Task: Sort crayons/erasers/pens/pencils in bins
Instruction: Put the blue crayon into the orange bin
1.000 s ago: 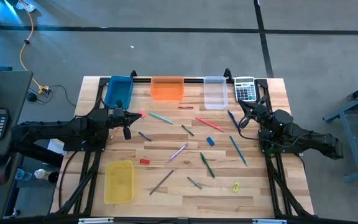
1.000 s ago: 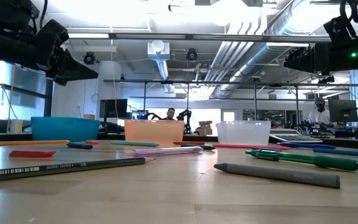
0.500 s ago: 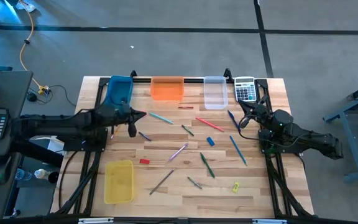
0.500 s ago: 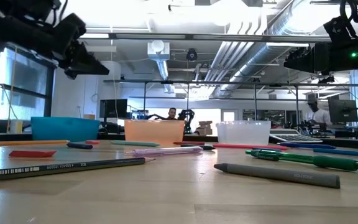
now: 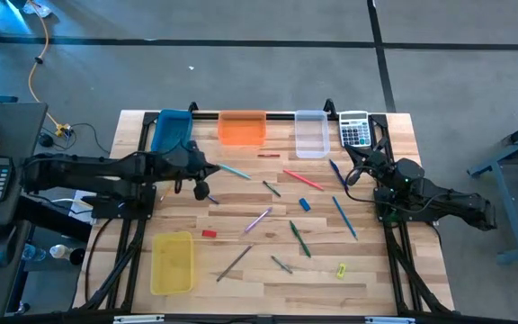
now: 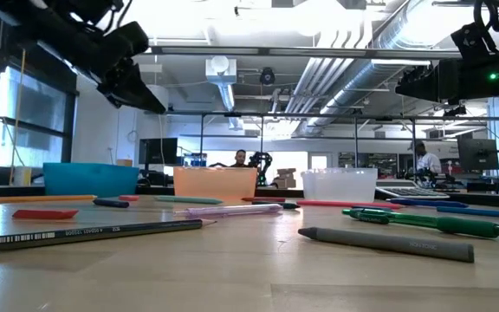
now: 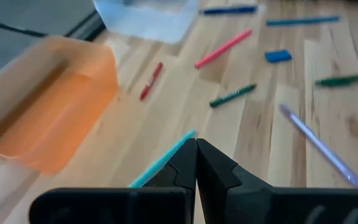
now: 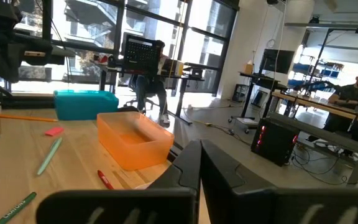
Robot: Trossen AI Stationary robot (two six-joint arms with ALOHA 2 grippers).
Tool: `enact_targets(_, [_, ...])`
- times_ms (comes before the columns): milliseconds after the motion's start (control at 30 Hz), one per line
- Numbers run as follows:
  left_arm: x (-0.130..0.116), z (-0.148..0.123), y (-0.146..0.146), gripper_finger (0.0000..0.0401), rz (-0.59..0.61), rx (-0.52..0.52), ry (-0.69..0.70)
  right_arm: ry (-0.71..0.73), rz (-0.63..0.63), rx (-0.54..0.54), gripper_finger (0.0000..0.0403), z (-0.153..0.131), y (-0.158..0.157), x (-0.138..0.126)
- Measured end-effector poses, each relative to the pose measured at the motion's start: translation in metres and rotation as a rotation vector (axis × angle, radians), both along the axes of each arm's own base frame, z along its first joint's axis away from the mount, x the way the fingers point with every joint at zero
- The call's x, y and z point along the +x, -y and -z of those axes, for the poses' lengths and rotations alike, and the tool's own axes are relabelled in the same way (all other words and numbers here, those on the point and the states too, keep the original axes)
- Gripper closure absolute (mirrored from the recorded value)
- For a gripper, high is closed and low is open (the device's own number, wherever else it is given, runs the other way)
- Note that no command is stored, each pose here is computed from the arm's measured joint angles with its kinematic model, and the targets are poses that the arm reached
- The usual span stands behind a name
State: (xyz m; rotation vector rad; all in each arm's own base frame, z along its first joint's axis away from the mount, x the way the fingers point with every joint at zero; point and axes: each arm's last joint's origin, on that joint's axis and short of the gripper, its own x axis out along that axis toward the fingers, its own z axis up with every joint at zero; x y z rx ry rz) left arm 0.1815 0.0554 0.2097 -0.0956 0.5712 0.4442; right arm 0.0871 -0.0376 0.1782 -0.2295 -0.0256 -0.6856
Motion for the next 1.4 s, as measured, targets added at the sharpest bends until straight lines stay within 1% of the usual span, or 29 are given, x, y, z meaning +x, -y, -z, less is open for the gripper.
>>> enact_targets(133, [0.008, 0.000, 0.002, 0.0401, 0.024, -0.021, -0.072, 0.000, 0.001, 0.000, 0.0402, 0.000, 0.000, 0.000])
enact_targets(267, [0.014, 0.003, 0.004, 0.0401, 0.052, -0.020, -0.121, 0.000, 0.000, 0.000, 0.0402, 0.000, 0.000, 0.000])
enact_targets(333, [0.017, 0.004, 0.005, 0.0401, 0.061, -0.025, -0.132, 0.000, 0.001, 0.000, 0.0402, 0.000, 0.000, 0.000])
enact_targets(533, [0.025, 0.010, 0.010, 0.0401, 0.120, -0.091, -0.152, 0.000, 0.000, 0.000, 0.0402, 0.000, 0.000, 0.000])
enact_targets(733, [0.029, 0.017, 0.013, 0.0401, 0.145, -0.105, -0.189, 0.000, 0.000, 0.000, 0.0402, 0.000, 0.000, 0.000])
enact_targets(867, [0.032, 0.022, 0.014, 0.0401, 0.194, -0.125, -0.221, 0.000, 0.000, 0.000, 0.0402, 0.000, 0.000, 0.000])
enact_targets(1000, [0.039, 0.018, 0.013, 0.0401, 0.208, -0.134, -0.303, 0.000, 0.000, 0.000, 0.0402, 0.000, 0.000, 0.000])
enact_targets(1167, [0.045, 0.011, 0.012, 0.0401, 0.259, -0.123, -0.450, 0.000, 0.000, 0.000, 0.0402, 0.000, 0.000, 0.000])
enact_targets(1300, [0.048, 0.008, 0.011, 0.0401, 0.300, -0.109, -0.523, 0.000, 0.000, 0.000, 0.0402, 0.000, 0.000, 0.000])
enact_targets(1400, [0.052, 0.006, 0.011, 0.0401, 0.341, -0.098, -0.541, 0.000, 0.000, 0.000, 0.0402, 0.000, 0.000, 0.000])
